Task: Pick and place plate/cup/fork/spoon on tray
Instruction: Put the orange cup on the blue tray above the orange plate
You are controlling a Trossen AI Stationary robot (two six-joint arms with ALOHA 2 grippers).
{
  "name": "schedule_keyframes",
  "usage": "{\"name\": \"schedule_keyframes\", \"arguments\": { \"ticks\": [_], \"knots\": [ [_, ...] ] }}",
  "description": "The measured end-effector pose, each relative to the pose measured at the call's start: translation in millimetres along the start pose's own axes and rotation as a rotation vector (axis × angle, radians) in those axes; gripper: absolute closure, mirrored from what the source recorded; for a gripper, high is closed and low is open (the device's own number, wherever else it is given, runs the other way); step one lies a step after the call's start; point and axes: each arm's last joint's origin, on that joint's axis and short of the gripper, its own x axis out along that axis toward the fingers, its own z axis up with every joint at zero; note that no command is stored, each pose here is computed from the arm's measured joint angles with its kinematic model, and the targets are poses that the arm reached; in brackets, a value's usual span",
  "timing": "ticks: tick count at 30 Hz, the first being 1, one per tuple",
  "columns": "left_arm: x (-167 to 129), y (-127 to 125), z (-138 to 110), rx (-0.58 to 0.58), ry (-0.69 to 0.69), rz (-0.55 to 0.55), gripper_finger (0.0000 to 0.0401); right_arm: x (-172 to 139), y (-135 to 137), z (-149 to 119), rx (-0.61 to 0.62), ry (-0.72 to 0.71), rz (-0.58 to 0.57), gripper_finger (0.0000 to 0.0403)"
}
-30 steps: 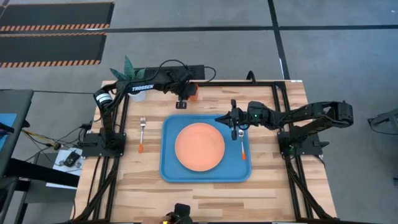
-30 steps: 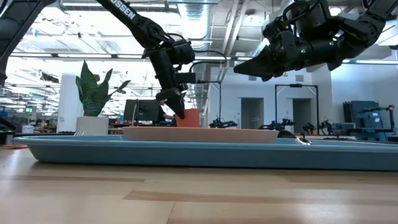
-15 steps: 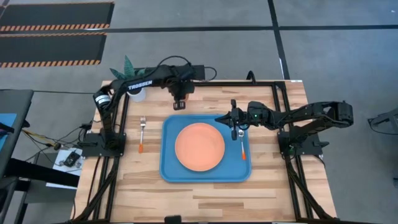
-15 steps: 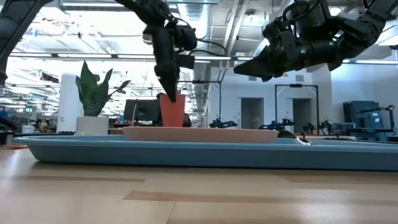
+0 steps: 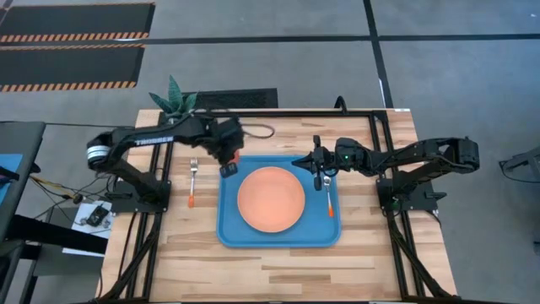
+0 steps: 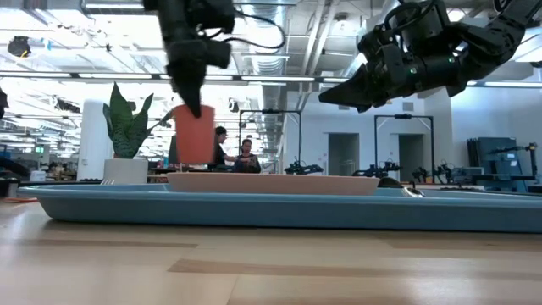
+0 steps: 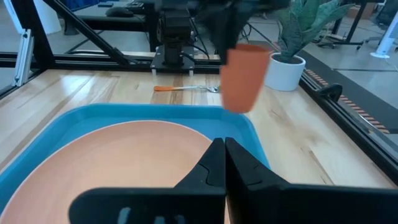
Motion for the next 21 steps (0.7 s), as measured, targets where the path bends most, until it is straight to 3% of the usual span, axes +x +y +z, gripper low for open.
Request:
{"name": "schedule_keyframes", "arguments": {
  "ticks": [6,21],
  "knots": [
    [18.2,-8.3,-20.1,-0.039,-0.011,-0.014,0.0401,0.0,-0.1,1.8,-0.001,-0.019,-0.001,0.0394],
    [26.2,-13.3,-16.2,-0.059,-0.037,-0.065,0.0401,0.0,-0.1,2.4,-0.002,-0.025,-0.002,0.0394]
  ]
}}
